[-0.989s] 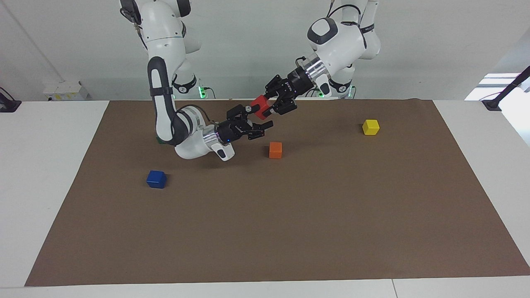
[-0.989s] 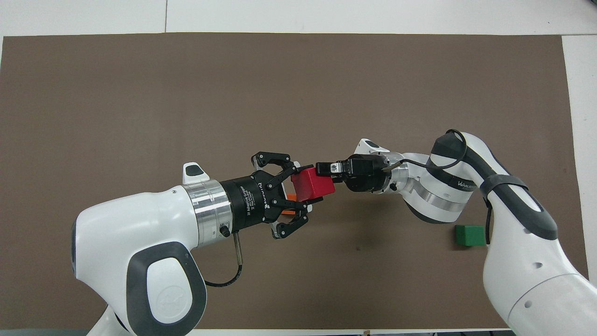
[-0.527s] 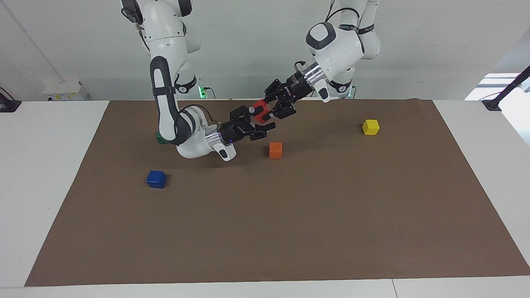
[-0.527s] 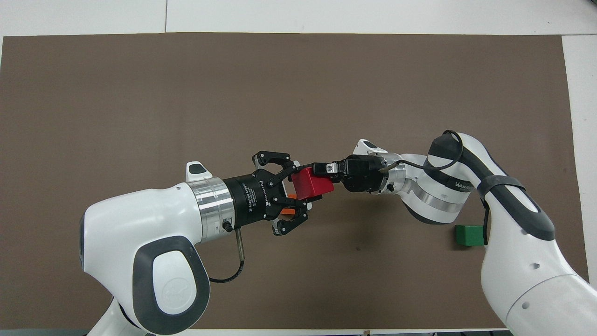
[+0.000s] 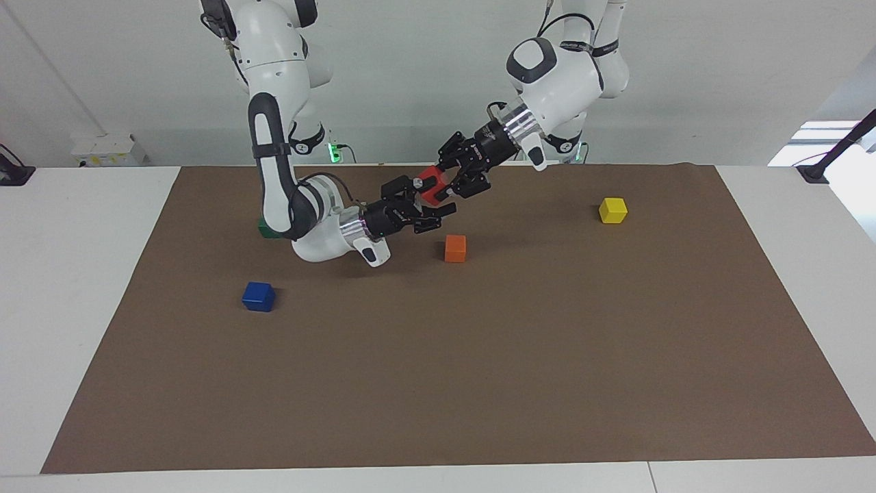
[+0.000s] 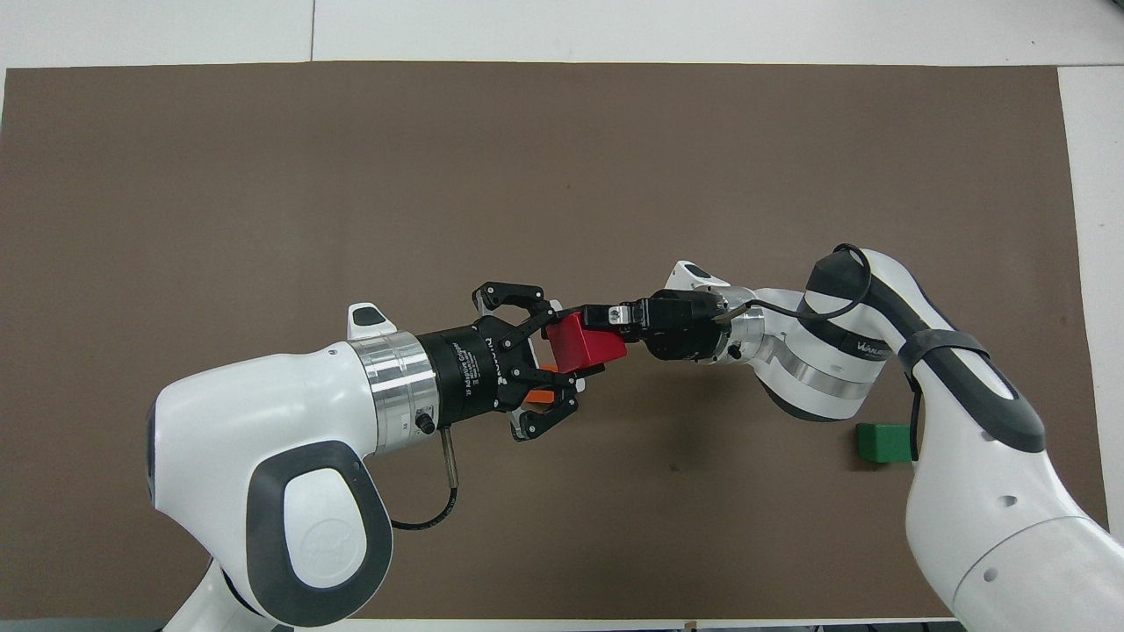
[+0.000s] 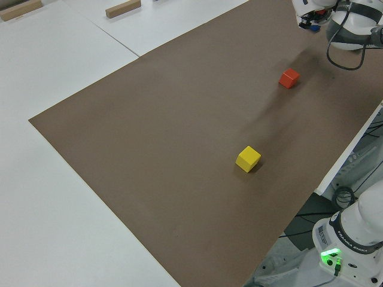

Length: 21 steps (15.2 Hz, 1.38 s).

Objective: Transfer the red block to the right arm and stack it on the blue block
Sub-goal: 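Close the right gripper on the red block held by the left gripper, then open the left gripper and carry the red block toward the blue block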

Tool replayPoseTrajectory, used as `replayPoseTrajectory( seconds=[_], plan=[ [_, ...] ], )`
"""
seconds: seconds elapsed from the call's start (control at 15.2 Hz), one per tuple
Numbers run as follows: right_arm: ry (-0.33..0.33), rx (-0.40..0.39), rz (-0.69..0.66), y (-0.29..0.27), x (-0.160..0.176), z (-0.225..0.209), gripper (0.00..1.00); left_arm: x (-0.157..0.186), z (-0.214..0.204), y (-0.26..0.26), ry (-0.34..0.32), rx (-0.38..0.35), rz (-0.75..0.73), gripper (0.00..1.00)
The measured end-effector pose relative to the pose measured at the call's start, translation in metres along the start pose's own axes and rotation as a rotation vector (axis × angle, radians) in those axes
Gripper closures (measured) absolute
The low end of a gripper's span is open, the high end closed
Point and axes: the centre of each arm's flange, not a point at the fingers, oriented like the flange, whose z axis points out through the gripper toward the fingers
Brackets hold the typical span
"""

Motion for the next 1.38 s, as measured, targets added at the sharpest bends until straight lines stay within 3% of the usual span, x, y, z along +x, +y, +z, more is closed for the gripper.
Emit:
replayPoseTrajectory(
  seconds=[0.07,0.2,0.26,1.19,1.25,1.38],
  plan=[
    [0.002,-0.001,-0.005,-0.002,0.001,-0.001,0.29,0.002,-0.001,0.002,0.001,-0.002,-0.004,0.45],
    [0.01,-0.008,-0.007,-0.003,0.003,-0.002,0.33,0.003,-0.001,0.003,0.003,-0.004,-0.007,0.45],
    [0.009,-0.007,-0.009,-0.003,0.003,-0.002,0.4,0.004,-0.001,0.003,0.001,-0.003,-0.012,0.45],
    [0.007,-0.019,-0.007,-0.006,0.006,0.0,0.42,0.005,-0.003,0.005,-0.005,-0.006,-0.021,0.45],
    [0.013,-0.037,-0.009,-0.005,0.007,-0.002,0.42,0.005,-0.003,0.006,-0.006,-0.007,-0.022,0.41],
    [0.044,-0.094,-0.016,-0.008,0.013,-0.011,0.42,0.004,-0.007,0.008,-0.01,-0.014,-0.023,0.21]
  ],
)
